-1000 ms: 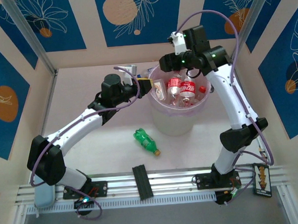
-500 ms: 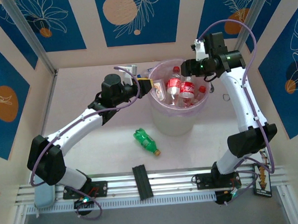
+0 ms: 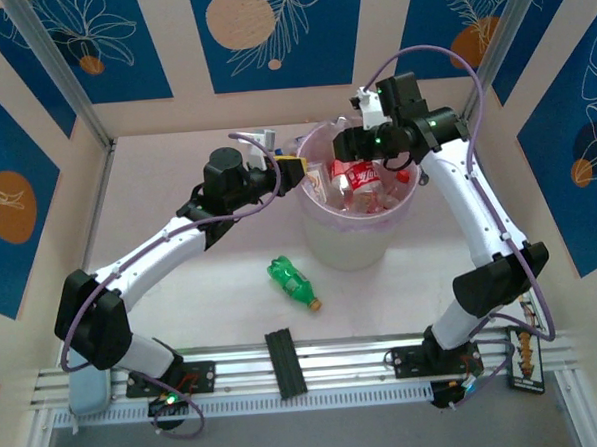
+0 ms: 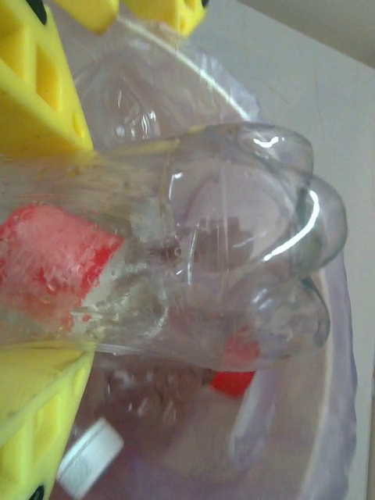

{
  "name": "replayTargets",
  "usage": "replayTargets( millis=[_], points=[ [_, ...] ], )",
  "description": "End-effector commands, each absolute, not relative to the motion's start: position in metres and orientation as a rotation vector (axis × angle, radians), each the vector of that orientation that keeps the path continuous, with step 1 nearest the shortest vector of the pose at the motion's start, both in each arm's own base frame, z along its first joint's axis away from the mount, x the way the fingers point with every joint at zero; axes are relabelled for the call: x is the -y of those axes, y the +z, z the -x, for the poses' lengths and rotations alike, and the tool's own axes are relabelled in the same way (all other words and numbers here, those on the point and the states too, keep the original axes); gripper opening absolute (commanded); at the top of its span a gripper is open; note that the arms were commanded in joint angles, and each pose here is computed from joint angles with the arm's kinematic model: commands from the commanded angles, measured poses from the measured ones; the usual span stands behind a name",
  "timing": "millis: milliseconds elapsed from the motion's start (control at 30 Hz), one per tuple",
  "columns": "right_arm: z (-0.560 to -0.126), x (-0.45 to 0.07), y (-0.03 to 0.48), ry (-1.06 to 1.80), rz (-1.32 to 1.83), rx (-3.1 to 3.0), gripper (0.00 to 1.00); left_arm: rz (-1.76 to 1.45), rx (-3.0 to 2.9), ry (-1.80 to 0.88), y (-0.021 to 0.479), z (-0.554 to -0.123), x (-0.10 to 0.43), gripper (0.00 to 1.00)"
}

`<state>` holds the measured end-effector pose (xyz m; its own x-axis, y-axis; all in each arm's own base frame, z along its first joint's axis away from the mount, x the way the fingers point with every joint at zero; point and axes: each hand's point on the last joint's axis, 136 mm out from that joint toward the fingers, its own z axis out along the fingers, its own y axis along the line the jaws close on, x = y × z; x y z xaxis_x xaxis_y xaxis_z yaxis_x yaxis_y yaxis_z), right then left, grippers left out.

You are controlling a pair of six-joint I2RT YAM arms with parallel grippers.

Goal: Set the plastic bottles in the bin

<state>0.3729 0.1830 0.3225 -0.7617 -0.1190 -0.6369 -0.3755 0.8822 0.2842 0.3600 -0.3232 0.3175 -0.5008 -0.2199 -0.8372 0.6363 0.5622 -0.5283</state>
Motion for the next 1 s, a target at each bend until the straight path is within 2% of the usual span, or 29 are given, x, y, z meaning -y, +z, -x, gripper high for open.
replayTargets(
  millis=[0,133,267,367,500,600,833,967],
  points=[
    [-0.351,-0.208,0.312,0.655,0.398,-2.480,0.60,-0.363,-1.844,-1.065,0.309,-0.360,0.329,0.42],
    [-0.351,-0.211,0.312,0.666,0.388,-2.492,0.61,-0.363,-1.843,-1.060,0.309,-0.359,0.328,0.41],
    [-0.354,-0.206,0.318,0.615,0.393,-2.488,0.71,-0.364,-1.844,-1.064,0.309,-0.359,0.329,0.41],
    [-0.356,-0.196,0.334,0.558,0.388,-2.448,0.73,-0.367,-1.843,-1.058,0.309,-0.359,0.328,0.41],
    [-0.361,-0.177,0.343,0.472,0.359,-2.436,0.72,-0.367,-1.841,-1.060,0.310,-0.359,0.328,0.42],
    [-0.362,-0.164,0.338,0.399,0.344,-2.457,0.67,-0.369,-1.841,-1.060,0.309,-0.359,0.329,0.42],
    [-0.361,-0.151,0.326,0.350,0.319,-2.482,0.63,-0.371,-1.843,-1.059,0.310,-0.360,0.329,0.42],
    [-0.364,-0.127,0.313,0.173,0.275,-2.528,0.61,-0.371,-1.838,-1.060,0.312,-0.360,0.329,0.42]
  ],
)
